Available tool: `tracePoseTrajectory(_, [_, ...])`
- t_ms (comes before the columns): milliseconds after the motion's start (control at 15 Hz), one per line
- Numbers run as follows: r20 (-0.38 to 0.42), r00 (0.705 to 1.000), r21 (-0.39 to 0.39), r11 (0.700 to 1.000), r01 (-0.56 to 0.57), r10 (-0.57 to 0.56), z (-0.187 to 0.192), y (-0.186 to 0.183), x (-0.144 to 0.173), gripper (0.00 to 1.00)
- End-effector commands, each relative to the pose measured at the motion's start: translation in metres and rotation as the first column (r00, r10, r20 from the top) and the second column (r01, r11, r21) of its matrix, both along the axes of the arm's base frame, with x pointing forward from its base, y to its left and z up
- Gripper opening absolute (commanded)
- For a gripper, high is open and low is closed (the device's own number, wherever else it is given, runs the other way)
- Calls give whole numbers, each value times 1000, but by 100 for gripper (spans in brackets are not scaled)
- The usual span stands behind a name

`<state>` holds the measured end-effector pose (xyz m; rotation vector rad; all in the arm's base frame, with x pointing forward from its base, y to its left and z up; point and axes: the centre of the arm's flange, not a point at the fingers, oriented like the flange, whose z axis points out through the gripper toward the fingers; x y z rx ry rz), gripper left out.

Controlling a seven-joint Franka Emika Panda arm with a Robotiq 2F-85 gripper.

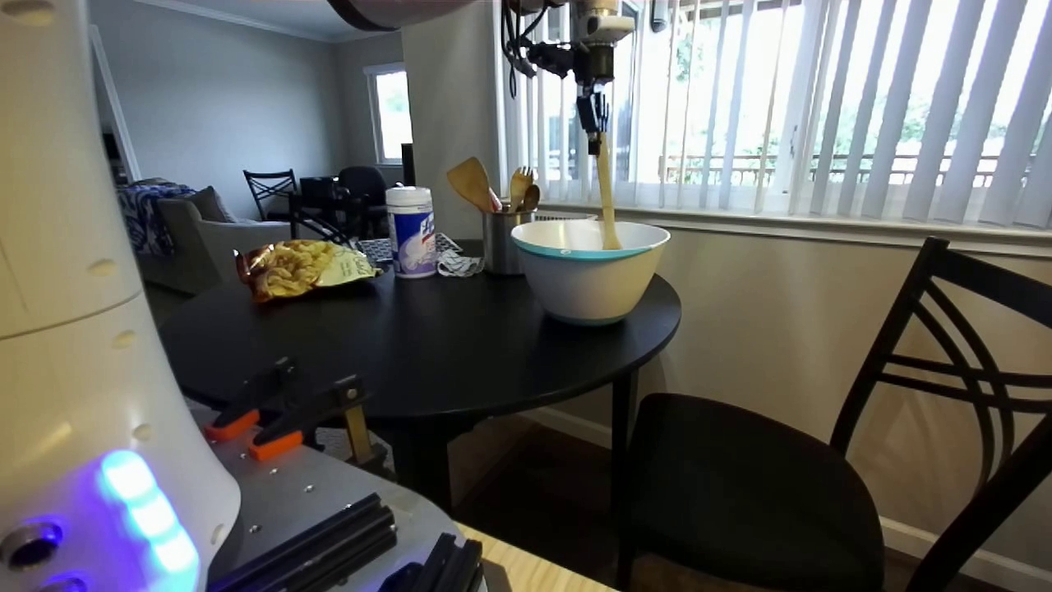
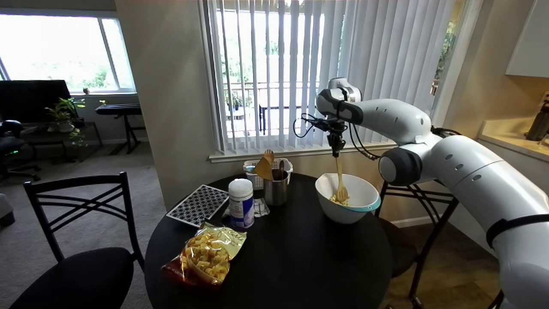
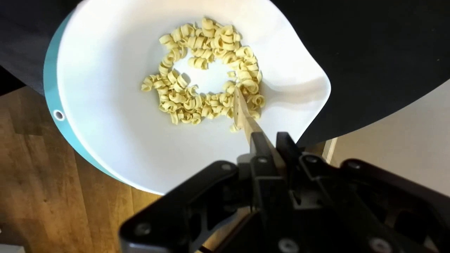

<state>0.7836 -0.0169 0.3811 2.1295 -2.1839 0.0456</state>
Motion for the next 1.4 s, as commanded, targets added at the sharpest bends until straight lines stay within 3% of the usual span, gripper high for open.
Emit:
tracePoseTrajectory(0, [41, 998, 7, 998, 55, -55, -16, -23, -67, 3])
tracePoseTrajectory(133, [43, 998, 34, 999, 37, -38, -20, -34, -69, 3])
tracePoseTrajectory(267, [48, 998, 99, 994, -51, 46, -26, -41, -69, 3])
tracePoseTrajectory(600, [4, 962, 160, 949, -271, 274, -30, -26, -54, 3])
tracePoseTrajectory(800, [-13, 913, 181, 899, -398, 407, -29, 5, -46, 3])
tracePoseTrajectory(1200, [-71, 762, 147, 762, -630, 644, -14, 74, -60, 3])
tracePoseTrajectory(1333, [-86, 732, 162, 735, -659, 675, -13, 83, -64, 3])
